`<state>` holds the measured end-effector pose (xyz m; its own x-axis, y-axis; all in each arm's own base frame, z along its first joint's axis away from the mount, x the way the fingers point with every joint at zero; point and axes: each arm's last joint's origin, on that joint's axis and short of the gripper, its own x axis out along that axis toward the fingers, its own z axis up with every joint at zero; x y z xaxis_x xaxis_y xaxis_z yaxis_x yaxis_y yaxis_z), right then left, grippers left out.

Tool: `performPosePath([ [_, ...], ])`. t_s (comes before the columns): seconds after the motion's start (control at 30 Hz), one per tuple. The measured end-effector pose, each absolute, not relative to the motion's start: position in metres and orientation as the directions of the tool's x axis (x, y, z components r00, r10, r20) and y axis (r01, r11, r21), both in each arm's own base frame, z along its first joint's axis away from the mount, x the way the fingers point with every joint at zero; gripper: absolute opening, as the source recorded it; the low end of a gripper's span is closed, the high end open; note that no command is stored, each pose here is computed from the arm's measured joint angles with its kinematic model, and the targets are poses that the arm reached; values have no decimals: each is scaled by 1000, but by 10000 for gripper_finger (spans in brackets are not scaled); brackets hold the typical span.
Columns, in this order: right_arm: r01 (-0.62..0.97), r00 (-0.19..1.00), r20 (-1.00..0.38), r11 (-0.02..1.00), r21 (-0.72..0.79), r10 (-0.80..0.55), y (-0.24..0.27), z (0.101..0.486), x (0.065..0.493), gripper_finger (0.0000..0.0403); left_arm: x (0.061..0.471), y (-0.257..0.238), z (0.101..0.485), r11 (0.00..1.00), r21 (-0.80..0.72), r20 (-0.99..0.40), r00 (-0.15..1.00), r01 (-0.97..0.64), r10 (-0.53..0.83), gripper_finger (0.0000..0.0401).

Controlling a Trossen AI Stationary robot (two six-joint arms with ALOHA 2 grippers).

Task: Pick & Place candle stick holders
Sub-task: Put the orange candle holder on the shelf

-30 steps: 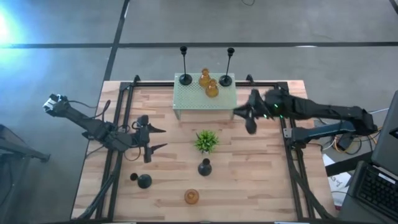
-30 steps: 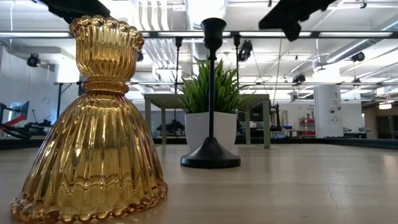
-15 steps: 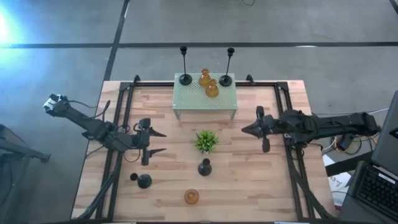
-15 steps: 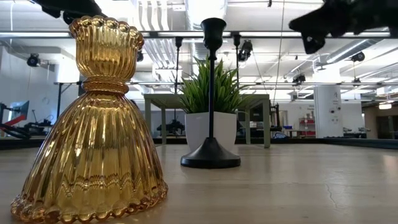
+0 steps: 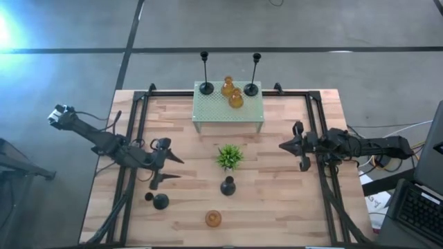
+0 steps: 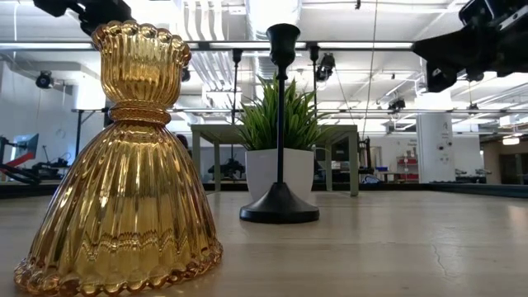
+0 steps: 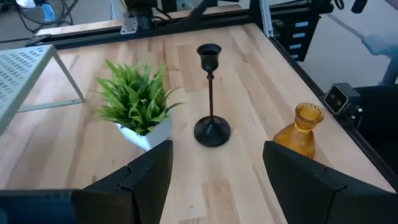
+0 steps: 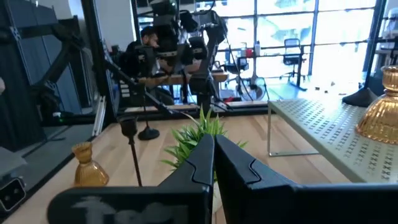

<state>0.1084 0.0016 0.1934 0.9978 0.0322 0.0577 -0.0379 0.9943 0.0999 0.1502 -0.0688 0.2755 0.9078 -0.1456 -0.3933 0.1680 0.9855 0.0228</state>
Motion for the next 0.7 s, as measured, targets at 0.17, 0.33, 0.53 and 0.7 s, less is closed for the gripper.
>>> performPosePath([
  [0.17, -37, 996, 80, 997, 65, 32, 2, 188, 105, 8, 163, -74, 270, 973, 4, -410, 888, 232, -210, 254],
  [0.33, -31, 997, 77, 999, -8, 32, 2, 184, 105, 8, 186, -82, 258, 929, -35, -439, 830, 368, -345, 246],
  [0.53, -25, 997, 71, 994, -106, 32, 2, 184, 105, 8, 208, -87, 236, 875, -107, -496, 738, 471, -458, 219],
  [0.7, -23, 995, 89, 994, -106, 32, 2, 190, 104, 8, 225, -92, 226, 823, -128, -464, 700, 553, -542, 209],
])
